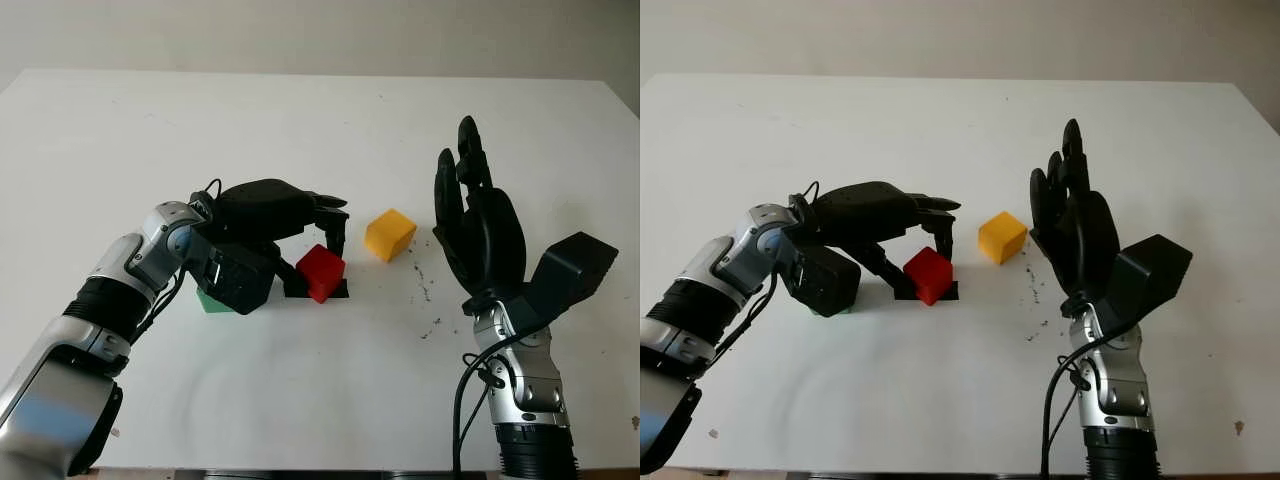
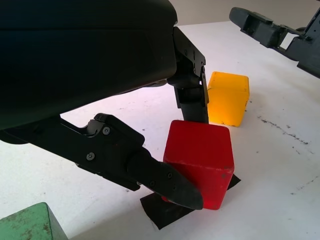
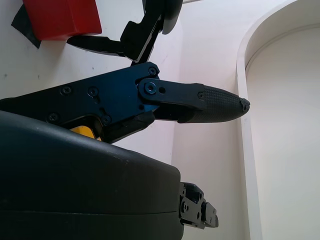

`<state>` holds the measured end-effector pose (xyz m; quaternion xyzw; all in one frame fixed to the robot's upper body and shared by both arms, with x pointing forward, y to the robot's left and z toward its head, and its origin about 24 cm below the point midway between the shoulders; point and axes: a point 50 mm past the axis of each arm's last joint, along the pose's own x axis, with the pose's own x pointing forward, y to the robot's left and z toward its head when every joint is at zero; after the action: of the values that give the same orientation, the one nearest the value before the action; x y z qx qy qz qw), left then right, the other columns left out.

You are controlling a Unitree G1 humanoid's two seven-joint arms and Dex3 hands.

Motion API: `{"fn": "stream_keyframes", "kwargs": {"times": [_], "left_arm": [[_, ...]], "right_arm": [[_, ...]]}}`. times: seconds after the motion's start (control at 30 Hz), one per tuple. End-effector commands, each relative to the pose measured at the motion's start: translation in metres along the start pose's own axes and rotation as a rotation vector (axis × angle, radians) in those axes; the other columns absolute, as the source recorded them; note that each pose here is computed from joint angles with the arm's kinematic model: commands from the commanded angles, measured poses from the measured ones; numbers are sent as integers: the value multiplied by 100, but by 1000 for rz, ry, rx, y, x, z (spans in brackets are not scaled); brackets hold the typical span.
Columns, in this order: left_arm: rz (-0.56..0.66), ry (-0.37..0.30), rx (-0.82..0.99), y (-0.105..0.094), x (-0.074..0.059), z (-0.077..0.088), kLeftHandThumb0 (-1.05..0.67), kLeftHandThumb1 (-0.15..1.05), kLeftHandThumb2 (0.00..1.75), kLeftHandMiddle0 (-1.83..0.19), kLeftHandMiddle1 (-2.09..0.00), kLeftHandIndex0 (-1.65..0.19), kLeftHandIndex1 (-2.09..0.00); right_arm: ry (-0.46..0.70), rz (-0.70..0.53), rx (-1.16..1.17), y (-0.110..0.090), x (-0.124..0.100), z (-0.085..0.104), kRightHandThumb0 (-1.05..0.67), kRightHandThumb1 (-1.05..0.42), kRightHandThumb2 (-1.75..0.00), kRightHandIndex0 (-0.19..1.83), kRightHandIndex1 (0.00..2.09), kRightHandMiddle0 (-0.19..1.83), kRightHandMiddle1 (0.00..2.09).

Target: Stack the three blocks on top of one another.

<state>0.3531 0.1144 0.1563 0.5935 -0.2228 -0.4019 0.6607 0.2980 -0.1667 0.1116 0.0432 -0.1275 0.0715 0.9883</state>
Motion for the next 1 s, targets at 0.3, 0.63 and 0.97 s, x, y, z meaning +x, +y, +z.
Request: {"fn": "stream_keyframes", "kwargs": {"times": [0.3, 0.63, 0.97], "left_arm": [[-15, -9, 83, 20, -12, 12, -72, 86, 5, 4, -4, -13, -29], [54, 62, 54, 45, -51, 20, -76, 85, 5, 15, -4, 15, -3], [462, 214, -389, 49, -105, -9, -91, 105, 53, 19, 0, 19, 0]], "right_arm": [[-6, 14, -7, -2, -1, 1, -70, -105, -51, -19, 0, -19, 0], [-26, 31, -62, -7, 1, 4, -73, -105, -49, -19, 0, -19, 0], [-81, 195, -402, -44, 46, 51, -73, -91, -4, -11, 5, -8, 8]]}}
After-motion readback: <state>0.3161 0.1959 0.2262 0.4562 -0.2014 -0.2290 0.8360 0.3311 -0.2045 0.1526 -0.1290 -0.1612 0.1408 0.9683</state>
